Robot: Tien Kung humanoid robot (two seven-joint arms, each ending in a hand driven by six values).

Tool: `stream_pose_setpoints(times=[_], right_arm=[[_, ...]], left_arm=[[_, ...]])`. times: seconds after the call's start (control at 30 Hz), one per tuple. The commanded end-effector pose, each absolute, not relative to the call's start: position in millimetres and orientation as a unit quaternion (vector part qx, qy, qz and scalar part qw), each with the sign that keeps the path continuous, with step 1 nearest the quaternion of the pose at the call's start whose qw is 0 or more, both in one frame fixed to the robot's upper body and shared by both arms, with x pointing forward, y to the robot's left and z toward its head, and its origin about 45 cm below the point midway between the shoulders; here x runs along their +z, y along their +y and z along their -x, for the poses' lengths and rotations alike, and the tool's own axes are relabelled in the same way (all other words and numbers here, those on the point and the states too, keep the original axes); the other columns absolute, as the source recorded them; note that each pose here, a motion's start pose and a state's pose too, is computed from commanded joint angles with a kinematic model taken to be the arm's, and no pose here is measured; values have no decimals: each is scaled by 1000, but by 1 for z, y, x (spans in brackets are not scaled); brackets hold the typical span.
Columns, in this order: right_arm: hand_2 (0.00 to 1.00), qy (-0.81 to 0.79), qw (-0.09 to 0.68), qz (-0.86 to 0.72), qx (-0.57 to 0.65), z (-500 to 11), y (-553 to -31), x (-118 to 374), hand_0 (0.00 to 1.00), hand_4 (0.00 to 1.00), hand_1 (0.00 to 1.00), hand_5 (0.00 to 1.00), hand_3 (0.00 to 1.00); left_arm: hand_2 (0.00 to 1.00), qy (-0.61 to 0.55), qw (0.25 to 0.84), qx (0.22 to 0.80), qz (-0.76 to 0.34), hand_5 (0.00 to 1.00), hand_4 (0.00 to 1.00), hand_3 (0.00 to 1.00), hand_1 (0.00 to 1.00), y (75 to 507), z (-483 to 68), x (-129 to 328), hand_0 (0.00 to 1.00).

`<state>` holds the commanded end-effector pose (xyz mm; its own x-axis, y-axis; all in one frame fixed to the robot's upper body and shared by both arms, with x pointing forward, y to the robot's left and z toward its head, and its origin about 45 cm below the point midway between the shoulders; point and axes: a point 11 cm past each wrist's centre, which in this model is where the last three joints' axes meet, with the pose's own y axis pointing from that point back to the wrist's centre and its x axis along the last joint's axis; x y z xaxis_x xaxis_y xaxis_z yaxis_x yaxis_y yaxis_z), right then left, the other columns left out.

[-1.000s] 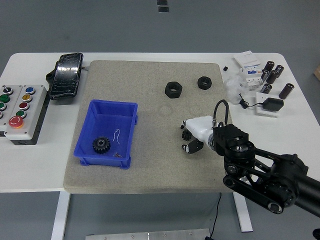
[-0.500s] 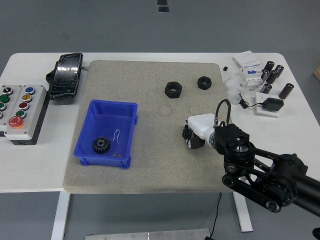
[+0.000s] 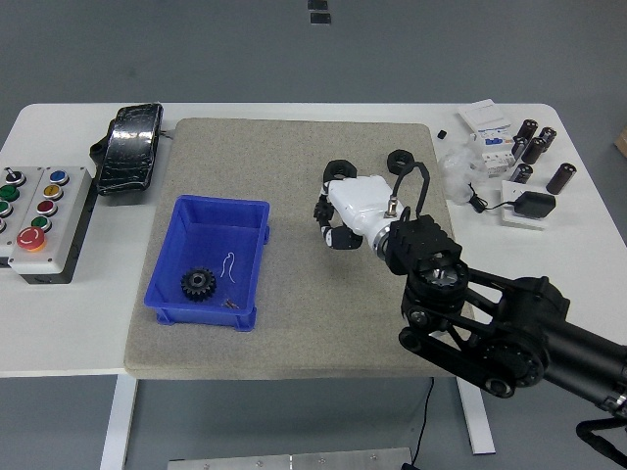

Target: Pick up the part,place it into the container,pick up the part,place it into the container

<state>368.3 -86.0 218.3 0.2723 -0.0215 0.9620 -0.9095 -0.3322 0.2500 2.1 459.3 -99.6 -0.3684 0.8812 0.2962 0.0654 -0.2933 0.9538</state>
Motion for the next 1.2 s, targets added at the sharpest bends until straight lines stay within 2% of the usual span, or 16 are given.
stream_pose_setpoints(times=[0.13,0.17,0.23,0.33,0.37,0.53,0.57,0.73,0.77,0.93,0.97,1.13,1.17,1.2], right_arm=[[441,-329,394,-700,496,-355,-47,220,367,252,469,2,381],[556,-319,381,-711,497,-351,-38,218,489,196,574,2,516],[556,-292,364,-731,498,-341,-25,211,489,196,574,2,516],[556,-263,361,-739,504,-333,-16,202,489,196,574,2,516],[626,-256,364,-740,504,-331,-15,200,534,142,629,42,622],[626,-242,396,-735,494,-331,-18,191,534,142,629,42,622],[720,-244,399,-732,495,-332,-19,191,547,631,690,307,781],[720,-256,412,-720,496,-336,-23,192,547,631,690,307,781],[731,-260,415,-718,495,-338,-25,193,560,791,706,379,887],[731,-276,424,-711,489,-342,-30,193,560,791,706,379,887],[735,-278,424,-710,489,-343,-31,193,560,873,705,456,896],[735,-295,413,-710,488,-345,-31,198,560,873,705,456,896],[721,-302,407,-712,487,-345,-32,200,536,894,687,489,853],[721,-308,400,-714,485,-346,-32,203,536,894,687,489,853]], left_arm=[[618,507,314,653,-468,353,609,649,630,458,-4,-100,623],[628,507,314,653,-468,408,636,658,630,458,-4,-100,623],[628,506,314,653,-468,408,636,658,630,459,-4,-100,623],[628,507,312,652,-469,408,636,658,630,459,-3,-99,623],[628,507,312,652,-469,410,640,660,630,460,-3,-99,623],[628,507,311,652,-470,410,640,660,630,460,-3,-99,623],[628,507,311,652,-470,413,637,659,630,460,-3,-99,623],[628,506,311,653,-470,413,637,659,630,461,-3,-99,623],[627,506,311,653,-470,420,638,657,629,461,-3,-99,622],[627,506,311,653,-470,420,638,657,629,460,-3,-99,622],[626,506,311,652,-470,419,633,656,631,460,-3,-99,622],[626,507,311,652,-470,419,633,656,631,460,-2,-99,622],[627,507,311,652,-470,423,634,657,630,460,-2,-99,623],[627,507,311,652,-470,423,634,657,630,460,-2,-99,623]])
